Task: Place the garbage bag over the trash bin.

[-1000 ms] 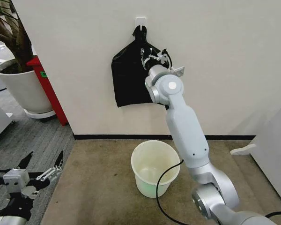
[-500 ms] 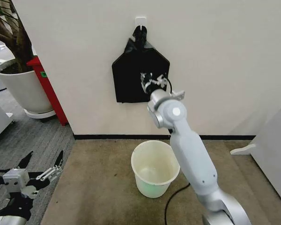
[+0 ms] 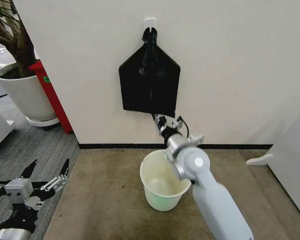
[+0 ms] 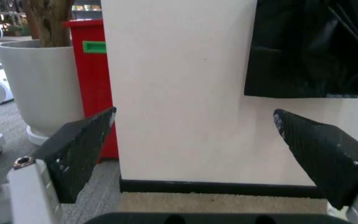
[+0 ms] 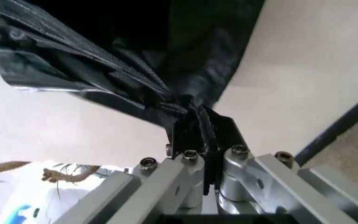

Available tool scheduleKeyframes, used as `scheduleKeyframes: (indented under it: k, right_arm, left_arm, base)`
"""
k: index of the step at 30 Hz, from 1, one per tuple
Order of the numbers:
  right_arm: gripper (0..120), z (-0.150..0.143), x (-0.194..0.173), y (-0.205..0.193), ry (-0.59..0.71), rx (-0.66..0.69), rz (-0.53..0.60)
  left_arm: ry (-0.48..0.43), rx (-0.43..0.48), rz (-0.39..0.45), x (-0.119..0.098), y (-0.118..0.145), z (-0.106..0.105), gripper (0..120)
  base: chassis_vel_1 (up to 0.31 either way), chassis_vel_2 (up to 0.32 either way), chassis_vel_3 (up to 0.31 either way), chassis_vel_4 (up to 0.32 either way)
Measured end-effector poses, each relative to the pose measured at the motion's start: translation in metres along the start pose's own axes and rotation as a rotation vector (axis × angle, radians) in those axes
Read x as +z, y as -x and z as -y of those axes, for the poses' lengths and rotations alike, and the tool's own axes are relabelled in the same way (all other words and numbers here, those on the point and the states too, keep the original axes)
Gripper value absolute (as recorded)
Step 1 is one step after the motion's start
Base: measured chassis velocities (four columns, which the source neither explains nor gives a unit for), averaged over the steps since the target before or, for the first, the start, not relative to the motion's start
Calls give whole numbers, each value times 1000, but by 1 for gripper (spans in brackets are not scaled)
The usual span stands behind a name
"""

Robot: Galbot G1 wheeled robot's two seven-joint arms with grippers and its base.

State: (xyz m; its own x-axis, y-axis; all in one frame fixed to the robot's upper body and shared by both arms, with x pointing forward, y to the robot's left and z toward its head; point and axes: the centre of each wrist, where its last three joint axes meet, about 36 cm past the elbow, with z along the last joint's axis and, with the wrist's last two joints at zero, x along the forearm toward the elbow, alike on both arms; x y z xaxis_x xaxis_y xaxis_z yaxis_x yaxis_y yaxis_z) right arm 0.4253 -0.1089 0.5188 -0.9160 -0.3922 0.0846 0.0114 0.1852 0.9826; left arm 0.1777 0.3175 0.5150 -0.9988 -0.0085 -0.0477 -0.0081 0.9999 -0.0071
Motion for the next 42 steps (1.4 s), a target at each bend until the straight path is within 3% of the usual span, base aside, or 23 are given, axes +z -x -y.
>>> scheduleKeyframes:
  k: [7,17,32,42]
  right_arm:
    - [0,-23,-15,1,-39,-67,10]
    - [0,7,-5,-31,-43,8,-31]
    - [0,-27,-26,-7,-84,-68,-6]
    - [0,-7,-9,-8,-137,-18,-33]
  left_arm:
    - [-1,1,1,0,0,0,100]
    - [-1,2,3,0,1,1,100]
    - [-1,42,8,-4,10,-1,100]
    - [-5,58,8,-6,14,-1,100]
  base:
    - [0,0,0,0]
    - [0,0,0,0]
    - [0,0,0,0]
    - [0,0,0,0]
